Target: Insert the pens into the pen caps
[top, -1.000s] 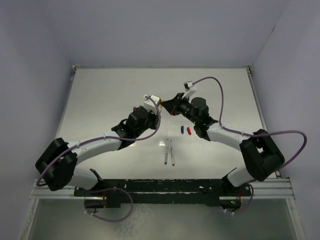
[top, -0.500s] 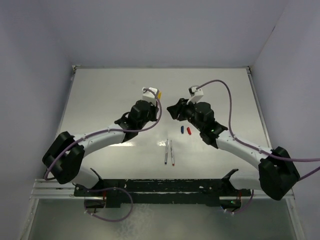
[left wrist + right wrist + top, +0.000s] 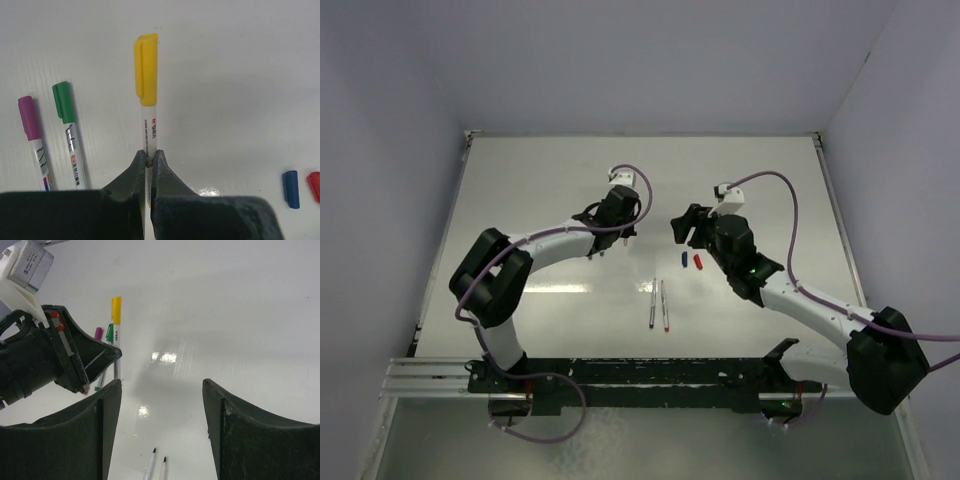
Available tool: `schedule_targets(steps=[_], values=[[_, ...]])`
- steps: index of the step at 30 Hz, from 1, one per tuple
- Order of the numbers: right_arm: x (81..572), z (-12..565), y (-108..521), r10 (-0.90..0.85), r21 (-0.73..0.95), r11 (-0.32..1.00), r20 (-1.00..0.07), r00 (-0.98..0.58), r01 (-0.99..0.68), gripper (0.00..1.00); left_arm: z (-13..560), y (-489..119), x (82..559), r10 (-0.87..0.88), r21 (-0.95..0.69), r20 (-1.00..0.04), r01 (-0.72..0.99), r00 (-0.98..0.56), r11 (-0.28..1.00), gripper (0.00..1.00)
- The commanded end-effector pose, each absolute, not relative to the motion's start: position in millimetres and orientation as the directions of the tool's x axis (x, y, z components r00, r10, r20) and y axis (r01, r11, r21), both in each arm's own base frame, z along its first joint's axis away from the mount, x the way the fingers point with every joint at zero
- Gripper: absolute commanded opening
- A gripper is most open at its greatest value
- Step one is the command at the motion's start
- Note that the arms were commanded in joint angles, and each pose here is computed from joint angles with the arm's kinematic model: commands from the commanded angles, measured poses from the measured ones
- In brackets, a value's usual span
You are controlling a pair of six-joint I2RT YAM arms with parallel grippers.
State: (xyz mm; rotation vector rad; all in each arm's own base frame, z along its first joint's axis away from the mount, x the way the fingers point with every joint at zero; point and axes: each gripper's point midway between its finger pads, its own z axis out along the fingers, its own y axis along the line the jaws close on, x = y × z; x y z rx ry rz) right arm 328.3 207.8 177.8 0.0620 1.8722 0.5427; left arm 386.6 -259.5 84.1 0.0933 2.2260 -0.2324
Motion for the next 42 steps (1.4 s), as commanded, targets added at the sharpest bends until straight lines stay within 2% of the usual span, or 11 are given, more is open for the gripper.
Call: schedule_targets(steps=[1,7,14,20,27,34,39,41,42], values=[[333,173,197,0.325,0.396,0.906,-0.876,-0.355,-0.15,0.7,73,-246,400,-0.098,-0.145,-0.744,0.016,-0.661,0.989,0.0],[332,171,187,0.357,0.409,0.907,-0.871,-0.338,-0.098,0.79,53,-241,403,-0.104,-0.136,-0.706,-0.009,-0.7,0.991,0.0],[330,165,183,0.364,0.412,0.908,-0.866,-0.343,-0.078,0.8,36,-231,403,-0.107,-0.112,-0.67,-0.043,-0.734,0.993,0.01],[331,163,185,0.356,0.406,0.91,-0.866,-0.35,-0.081,0.81,27,-227,401,-0.117,-0.106,-0.651,-0.063,-0.75,0.992,0.17],[332,158,186,0.346,0.398,0.914,-0.862,-0.37,-0.074,0.81,32,-230,404,-0.117,-0.117,-0.657,-0.052,-0.745,0.992,0.19],[332,160,178,0.351,0.389,0.92,-0.87,-0.346,-0.044,0.85,66,-235,411,-0.117,-0.146,-0.698,-0.019,-0.707,0.989,0.36],[333,156,167,0.351,0.369,0.929,-0.876,-0.33,0.007,0.83,95,-239,409,-0.12,-0.182,-0.723,0.02,-0.68,0.983,0.39],[333,153,162,0.345,0.355,0.934,-0.879,-0.329,0.031,0.82,102,-244,405,-0.119,-0.208,-0.723,0.049,-0.68,0.977,0.47],[333,150,160,0.34,0.347,0.937,-0.879,-0.333,0.041,0.81,106,-245,402,-0.121,-0.223,-0.724,0.065,-0.68,0.973,0.56]])
